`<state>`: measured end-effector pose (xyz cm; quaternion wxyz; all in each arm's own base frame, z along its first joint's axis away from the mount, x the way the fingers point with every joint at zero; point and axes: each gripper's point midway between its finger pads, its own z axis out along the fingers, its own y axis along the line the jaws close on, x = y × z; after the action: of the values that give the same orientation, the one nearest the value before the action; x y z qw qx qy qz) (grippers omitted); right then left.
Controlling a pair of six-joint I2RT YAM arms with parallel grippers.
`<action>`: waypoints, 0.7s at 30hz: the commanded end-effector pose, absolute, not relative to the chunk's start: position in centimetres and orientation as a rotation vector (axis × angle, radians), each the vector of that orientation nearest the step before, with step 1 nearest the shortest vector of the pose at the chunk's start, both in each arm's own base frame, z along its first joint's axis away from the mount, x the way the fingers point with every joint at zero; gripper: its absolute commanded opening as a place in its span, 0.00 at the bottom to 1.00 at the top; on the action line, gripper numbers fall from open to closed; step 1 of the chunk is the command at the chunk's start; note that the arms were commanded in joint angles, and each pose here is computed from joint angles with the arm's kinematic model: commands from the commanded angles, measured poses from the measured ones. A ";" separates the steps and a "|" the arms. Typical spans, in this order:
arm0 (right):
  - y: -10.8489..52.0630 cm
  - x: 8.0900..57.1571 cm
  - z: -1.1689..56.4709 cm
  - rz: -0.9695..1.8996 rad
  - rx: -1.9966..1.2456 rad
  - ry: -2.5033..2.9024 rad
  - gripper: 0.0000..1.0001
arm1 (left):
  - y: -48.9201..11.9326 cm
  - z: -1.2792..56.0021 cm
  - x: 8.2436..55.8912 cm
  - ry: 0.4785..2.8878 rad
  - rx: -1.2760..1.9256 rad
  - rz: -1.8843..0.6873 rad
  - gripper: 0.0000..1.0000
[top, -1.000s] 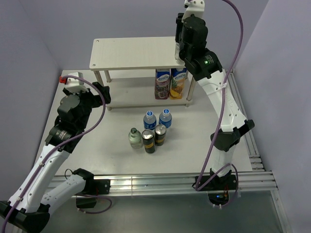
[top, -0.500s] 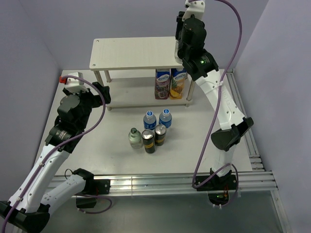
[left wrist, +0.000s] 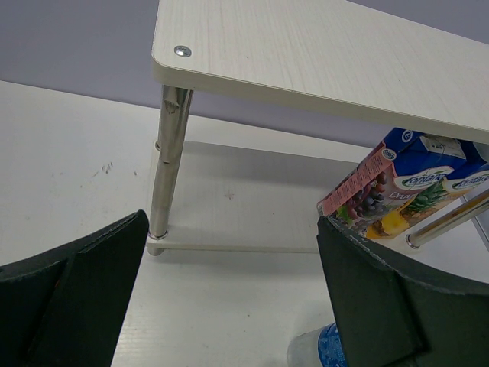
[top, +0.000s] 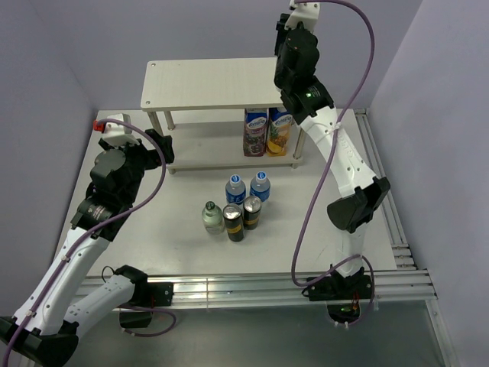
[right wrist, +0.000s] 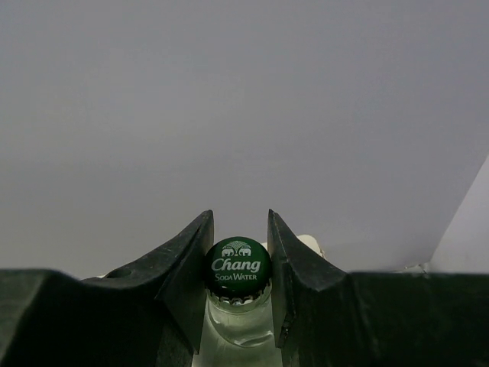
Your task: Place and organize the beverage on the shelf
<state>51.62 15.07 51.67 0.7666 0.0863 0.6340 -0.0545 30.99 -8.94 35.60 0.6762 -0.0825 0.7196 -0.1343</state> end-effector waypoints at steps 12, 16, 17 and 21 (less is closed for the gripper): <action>14.0 51.7 48.7 -0.159 0.231 1.434 0.98 | -8.6 36.0 31.1 1.593 -0.179 -0.277 0.99; 13.8 50.9 48.7 -0.146 0.240 1.433 1.00 | -8.5 36.1 31.2 1.592 -0.181 -0.274 0.99; 13.7 50.5 49.1 -0.140 0.245 1.427 1.00 | -8.5 36.1 31.1 1.592 -0.181 -0.274 0.99; 13.5 49.1 48.9 -0.149 0.259 1.434 1.00 | -8.4 36.1 31.2 1.591 -0.183 -0.269 0.99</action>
<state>52.17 15.01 44.79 0.7189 0.0825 0.6850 -0.0848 31.03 -8.79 35.56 0.6773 -0.0797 0.7202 -0.1275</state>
